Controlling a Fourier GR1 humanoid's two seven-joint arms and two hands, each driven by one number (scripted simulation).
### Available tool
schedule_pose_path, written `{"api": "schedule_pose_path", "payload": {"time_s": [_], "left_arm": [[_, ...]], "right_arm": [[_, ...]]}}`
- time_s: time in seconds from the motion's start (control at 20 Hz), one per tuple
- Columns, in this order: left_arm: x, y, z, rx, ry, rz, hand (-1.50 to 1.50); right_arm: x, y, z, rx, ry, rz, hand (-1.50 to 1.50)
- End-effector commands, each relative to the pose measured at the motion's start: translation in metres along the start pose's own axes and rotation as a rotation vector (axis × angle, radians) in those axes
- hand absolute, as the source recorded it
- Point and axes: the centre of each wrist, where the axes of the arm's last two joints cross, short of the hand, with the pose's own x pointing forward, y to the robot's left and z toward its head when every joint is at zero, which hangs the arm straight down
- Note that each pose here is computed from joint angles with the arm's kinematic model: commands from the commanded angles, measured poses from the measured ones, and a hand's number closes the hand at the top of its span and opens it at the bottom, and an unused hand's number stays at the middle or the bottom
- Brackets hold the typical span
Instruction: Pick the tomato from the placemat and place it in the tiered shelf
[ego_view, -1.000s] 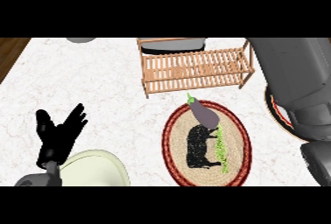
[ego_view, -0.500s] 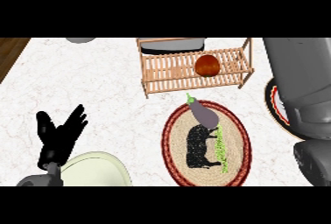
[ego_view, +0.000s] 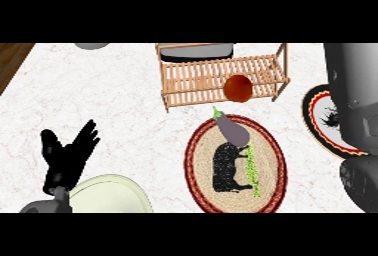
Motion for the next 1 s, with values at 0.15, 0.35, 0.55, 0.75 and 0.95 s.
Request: {"api": "schedule_pose_path", "payload": {"time_s": [0.15,0.35,0.55,0.75,0.95], "left_arm": [[0.01,-0.007,-0.003,-0.008,0.021,0.011,0.0],[0.011,0.013,0.002,0.012,0.017,0.027,0.0],[-0.005,0.014,-0.003,0.008,0.027,0.011,0.0],[-0.001,0.01,-0.008,0.019,0.047,0.023,0.0],[0.003,-0.001,-0.007,0.019,0.013,0.0,0.0]], "right_arm": [[0.003,-0.056,-0.01,-0.256,0.024,0.0,-1.5],[0.0,-0.087,-0.006,-0.38,0.062,-0.096,-1.5],[-0.018,-0.159,-0.008,-0.381,0.089,-0.153,-1.5],[-0.036,-0.206,0.002,-0.343,0.094,-0.16,-1.5],[-0.059,-0.237,0.012,-0.313,0.086,-0.168,-1.5]]}}
